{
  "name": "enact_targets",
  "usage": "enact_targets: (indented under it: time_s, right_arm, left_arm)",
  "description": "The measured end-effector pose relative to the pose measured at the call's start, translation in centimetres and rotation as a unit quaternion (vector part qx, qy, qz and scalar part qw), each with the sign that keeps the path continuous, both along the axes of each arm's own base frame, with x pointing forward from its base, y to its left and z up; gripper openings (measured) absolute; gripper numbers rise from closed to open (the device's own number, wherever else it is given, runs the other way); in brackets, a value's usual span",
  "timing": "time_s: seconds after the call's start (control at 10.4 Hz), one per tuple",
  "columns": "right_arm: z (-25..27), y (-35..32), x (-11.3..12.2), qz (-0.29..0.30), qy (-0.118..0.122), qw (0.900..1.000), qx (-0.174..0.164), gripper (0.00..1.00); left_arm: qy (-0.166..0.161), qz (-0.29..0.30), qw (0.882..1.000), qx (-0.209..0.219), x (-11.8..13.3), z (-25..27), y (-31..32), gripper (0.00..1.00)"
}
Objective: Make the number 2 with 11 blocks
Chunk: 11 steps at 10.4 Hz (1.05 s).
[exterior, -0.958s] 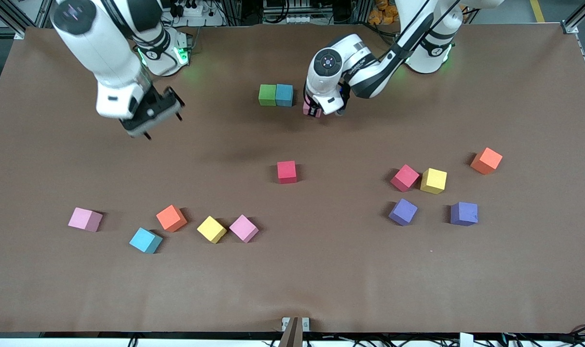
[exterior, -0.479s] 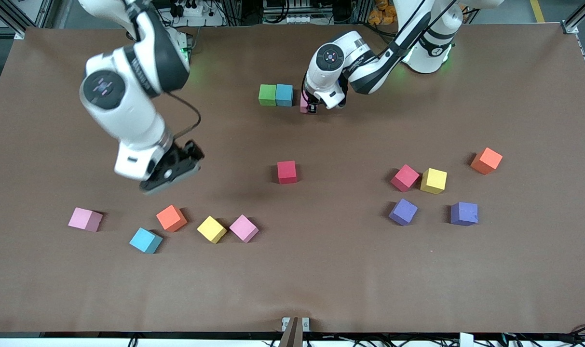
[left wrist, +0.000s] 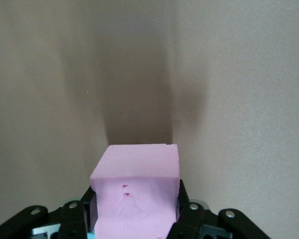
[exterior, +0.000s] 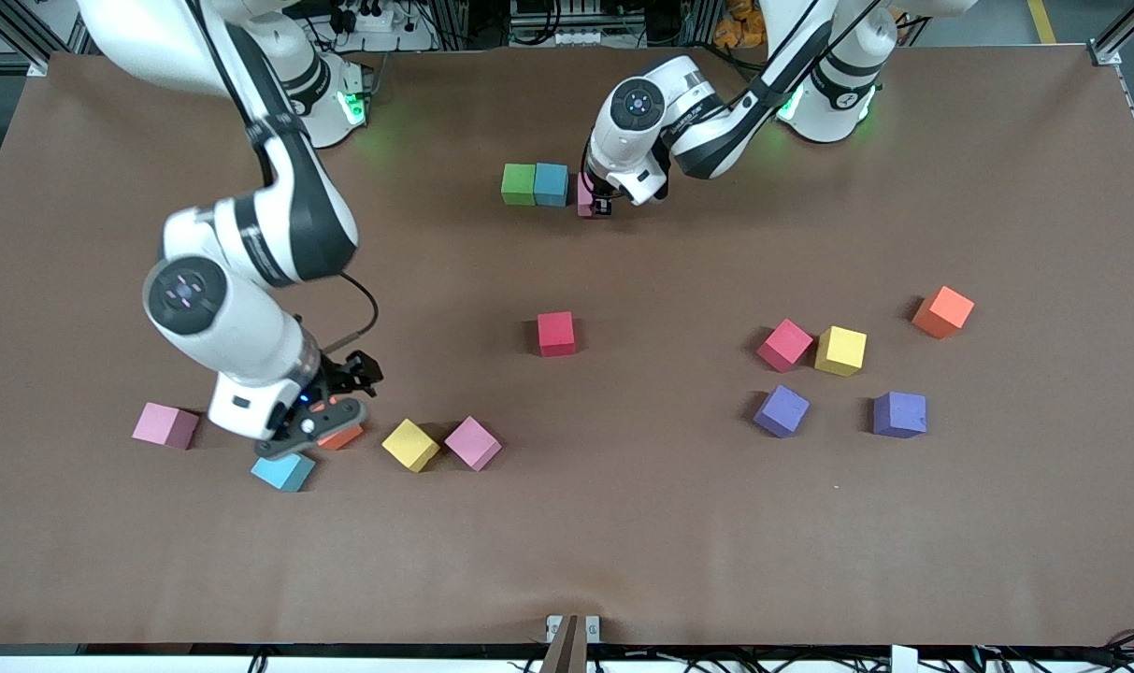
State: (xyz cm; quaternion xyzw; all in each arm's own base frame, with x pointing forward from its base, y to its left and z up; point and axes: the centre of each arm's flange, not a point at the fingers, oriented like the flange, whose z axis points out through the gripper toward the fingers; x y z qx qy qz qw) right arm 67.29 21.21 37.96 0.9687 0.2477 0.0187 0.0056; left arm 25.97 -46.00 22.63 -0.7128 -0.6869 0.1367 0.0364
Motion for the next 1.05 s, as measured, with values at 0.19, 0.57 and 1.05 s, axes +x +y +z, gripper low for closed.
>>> enact_targets:
  time_s: [0.19, 0.57, 1.05]
  right_arm:
    - [-2.6, 0.5, 0.9, 0.025, 0.003, 1.0, -0.004, 1.0]
    - [-6.8, 2.3, 1.3, 0.042, -0.001, 0.999, 0.0, 1.0]
    - [-10.5, 3.3, 1.2, 0.057, 0.01, 0.998, -0.004, 0.99]
  left_arm:
    - [0.002, -0.006, 1.0, 0.0, -0.8, -0.2, -0.1, 0.6]
    - [0.004, -0.01, 1.0, 0.001, -1.2, -0.3, -0.3, 0.6]
    - [0.006, -0.018, 1.0, -0.004, -2.1, -0.7, -0.8, 0.6]
